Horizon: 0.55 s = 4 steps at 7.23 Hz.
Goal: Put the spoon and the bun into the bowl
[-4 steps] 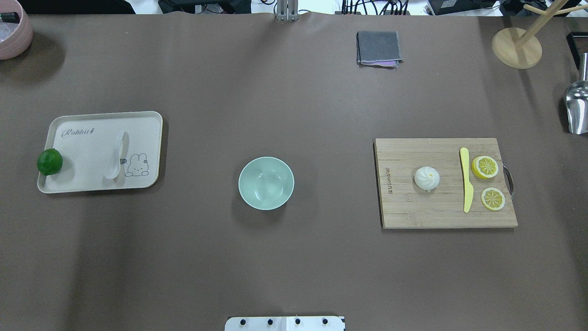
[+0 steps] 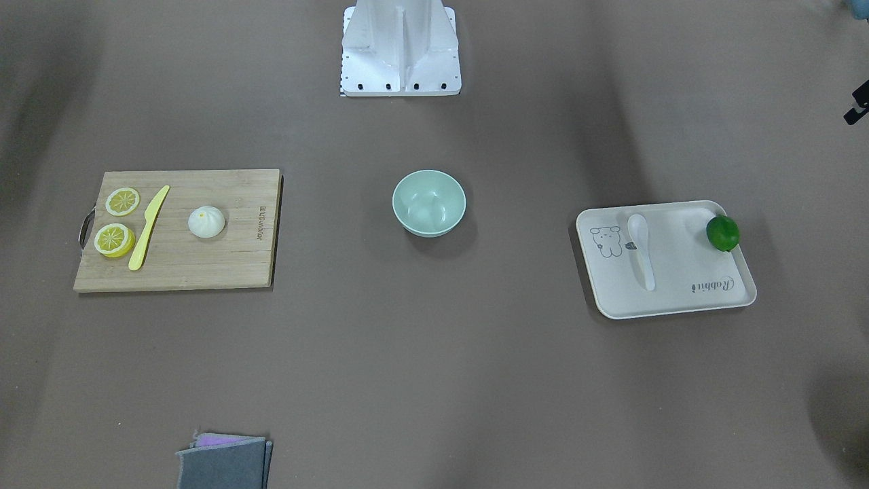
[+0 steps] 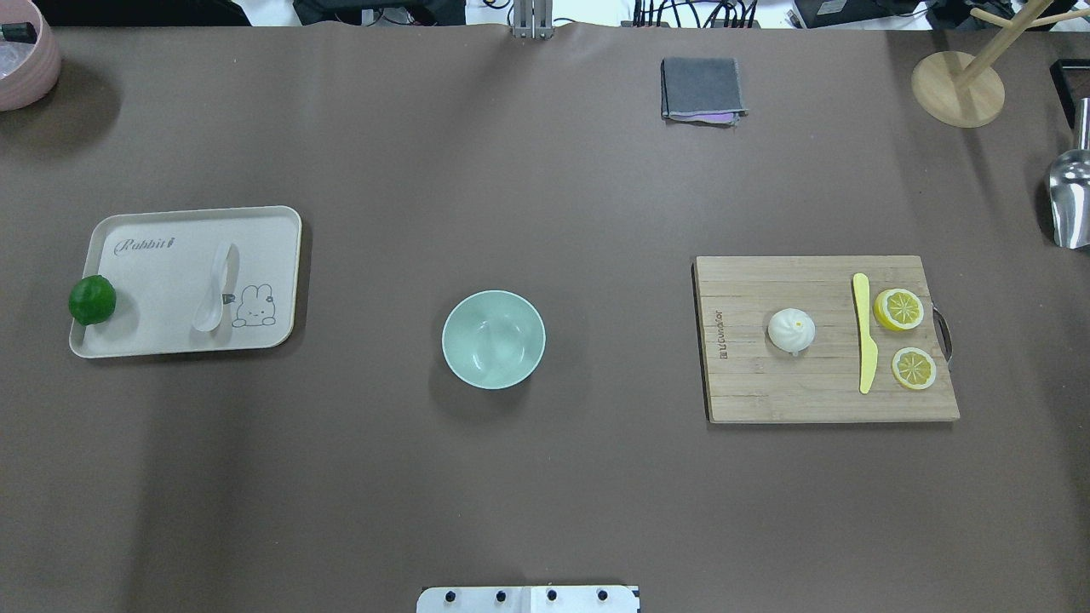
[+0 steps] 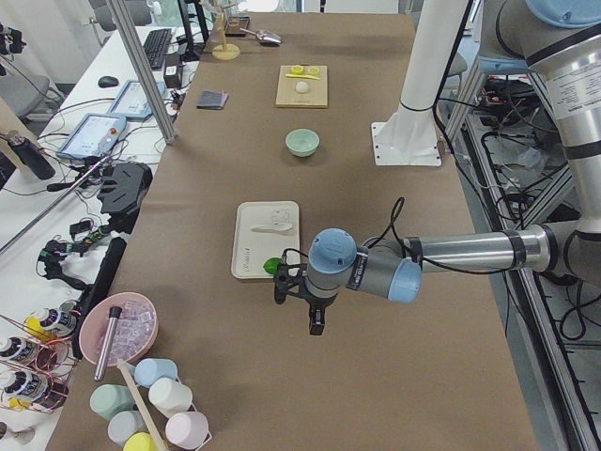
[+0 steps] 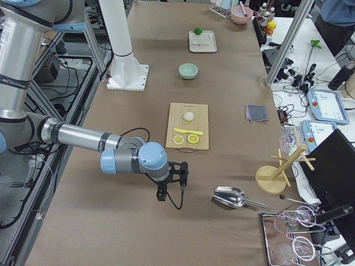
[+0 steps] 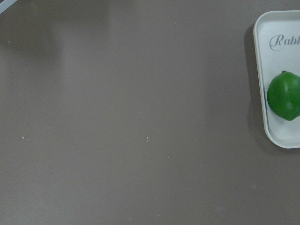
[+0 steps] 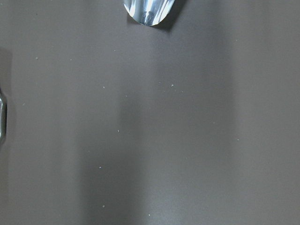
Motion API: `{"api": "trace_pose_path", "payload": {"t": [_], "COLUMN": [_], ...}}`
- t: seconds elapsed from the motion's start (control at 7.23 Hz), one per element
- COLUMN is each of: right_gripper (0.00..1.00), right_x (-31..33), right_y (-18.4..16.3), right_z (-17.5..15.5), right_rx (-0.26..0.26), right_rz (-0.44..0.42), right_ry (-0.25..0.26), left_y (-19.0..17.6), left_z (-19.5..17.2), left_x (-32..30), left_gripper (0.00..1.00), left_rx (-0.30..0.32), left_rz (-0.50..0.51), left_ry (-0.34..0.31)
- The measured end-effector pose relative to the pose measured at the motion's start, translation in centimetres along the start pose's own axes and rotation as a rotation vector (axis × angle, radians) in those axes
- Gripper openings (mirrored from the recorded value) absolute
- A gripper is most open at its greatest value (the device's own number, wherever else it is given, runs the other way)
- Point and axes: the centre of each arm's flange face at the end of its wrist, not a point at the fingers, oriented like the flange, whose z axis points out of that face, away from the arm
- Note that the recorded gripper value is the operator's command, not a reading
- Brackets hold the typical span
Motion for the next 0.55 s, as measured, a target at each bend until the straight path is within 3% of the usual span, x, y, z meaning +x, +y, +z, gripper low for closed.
{"api": "trace_pose_path", "payload": {"t": [0.55], "right_gripper": [1.00], "right_x": [0.76], "right_y": [0.58], "right_z": [-0.17], "right_rx": [0.005], "right_rz": [0.022], "right_ry": [0.007], "left_y": [-0.02], "left_z": [-0.54], "left_x": [-0.46], "left_gripper": [0.98], "left_rx": [0.016], "left_rz": [0.035], "left_ry": [-0.003]}}
